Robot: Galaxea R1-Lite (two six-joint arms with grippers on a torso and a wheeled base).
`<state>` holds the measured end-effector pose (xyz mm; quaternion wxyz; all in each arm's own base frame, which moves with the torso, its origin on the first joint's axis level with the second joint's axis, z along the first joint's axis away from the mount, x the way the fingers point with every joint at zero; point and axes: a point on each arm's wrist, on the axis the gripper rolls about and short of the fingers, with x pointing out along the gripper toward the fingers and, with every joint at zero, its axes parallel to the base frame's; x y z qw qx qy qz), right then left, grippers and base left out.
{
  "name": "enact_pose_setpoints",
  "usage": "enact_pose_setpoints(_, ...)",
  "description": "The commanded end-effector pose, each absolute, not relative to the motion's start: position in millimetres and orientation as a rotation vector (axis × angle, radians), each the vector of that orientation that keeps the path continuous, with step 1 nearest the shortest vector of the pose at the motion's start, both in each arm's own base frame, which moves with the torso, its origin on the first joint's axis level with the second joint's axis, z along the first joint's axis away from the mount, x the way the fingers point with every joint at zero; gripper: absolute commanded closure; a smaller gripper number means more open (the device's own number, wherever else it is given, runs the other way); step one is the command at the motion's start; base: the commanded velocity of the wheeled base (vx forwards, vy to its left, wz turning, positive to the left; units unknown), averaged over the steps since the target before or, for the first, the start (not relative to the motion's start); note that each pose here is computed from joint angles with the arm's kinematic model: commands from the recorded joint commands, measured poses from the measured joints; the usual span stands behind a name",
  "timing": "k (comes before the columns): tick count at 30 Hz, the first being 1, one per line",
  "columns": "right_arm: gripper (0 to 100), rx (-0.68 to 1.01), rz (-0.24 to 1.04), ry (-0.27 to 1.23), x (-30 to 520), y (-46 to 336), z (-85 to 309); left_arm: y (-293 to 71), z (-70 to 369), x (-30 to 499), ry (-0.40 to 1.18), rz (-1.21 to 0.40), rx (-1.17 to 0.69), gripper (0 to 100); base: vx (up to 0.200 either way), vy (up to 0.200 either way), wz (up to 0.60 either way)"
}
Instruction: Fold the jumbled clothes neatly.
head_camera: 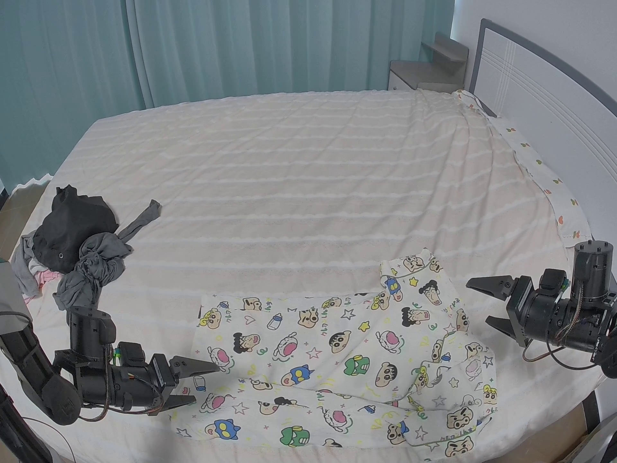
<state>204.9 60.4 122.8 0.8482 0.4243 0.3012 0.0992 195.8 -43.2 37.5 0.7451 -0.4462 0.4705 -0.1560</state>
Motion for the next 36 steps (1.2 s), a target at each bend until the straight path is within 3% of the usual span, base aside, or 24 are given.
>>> enact_pose_setpoints(1,0,0.896,0.208,0.637,205.2,60.4,122.3,-43.2,37.3,195.9,1.031,-0.341,-0.977,0,0.0,0.0,0.0)
enact_pose_setpoints(5,0,0.893,0.203,0.649,206.6,61.1,119.7,-42.9,38.9,197.3,1.013,-0.341,-0.967,0,0.0,0.0,0.0)
enact_pose_setpoints(10,0,0.892,0.197,0.66,208.0,61.5,117.0,-35.6,52.9,213.4,0.829,-0.288,-0.927,0,0.0,0.0,0.0)
enact_pose_setpoints(11,0,0.892,0.199,0.656,207.7,61.4,117.8,-32.1,60.4,226.8,0.714,-0.251,-0.882,0,0.0,0.0,0.0)
enact_pose_setpoints(13,0,0.892,0.201,0.653,207.1,61.3,118.7,-30.9,64.4,233.3,0.662,-0.237,-0.841,0,0.0,0.0,0.0)
enact_pose_setpoints(15,0,0.887,0.213,0.653,205.5,63.9,119.5,-21.7,68.9,254.3,0.576,-0.247,-0.628,0,0.0,0.0,0.0)
enact_pose_setpoints(19,0,0.881,0.227,0.654,203.5,66.9,120.4,-15.0,56.0,293.9,0.622,-0.16,-0.359,0,0.0,0.0,0.0)
enact_pose_setpoints(28,0,0.879,0.23,0.663,202.0,67.9,119.0,-14.0,25.7,352.7,0.783,-0.149,-0.2,0,0.0,0.0,0.0)
enact_pose_setpoints(36,0,0.876,0.234,0.673,201.0,69.0,117.7,-18.6,-1.7,384.3,0.843,-0.159,-0.21,0,0.0,0.0,0.0)
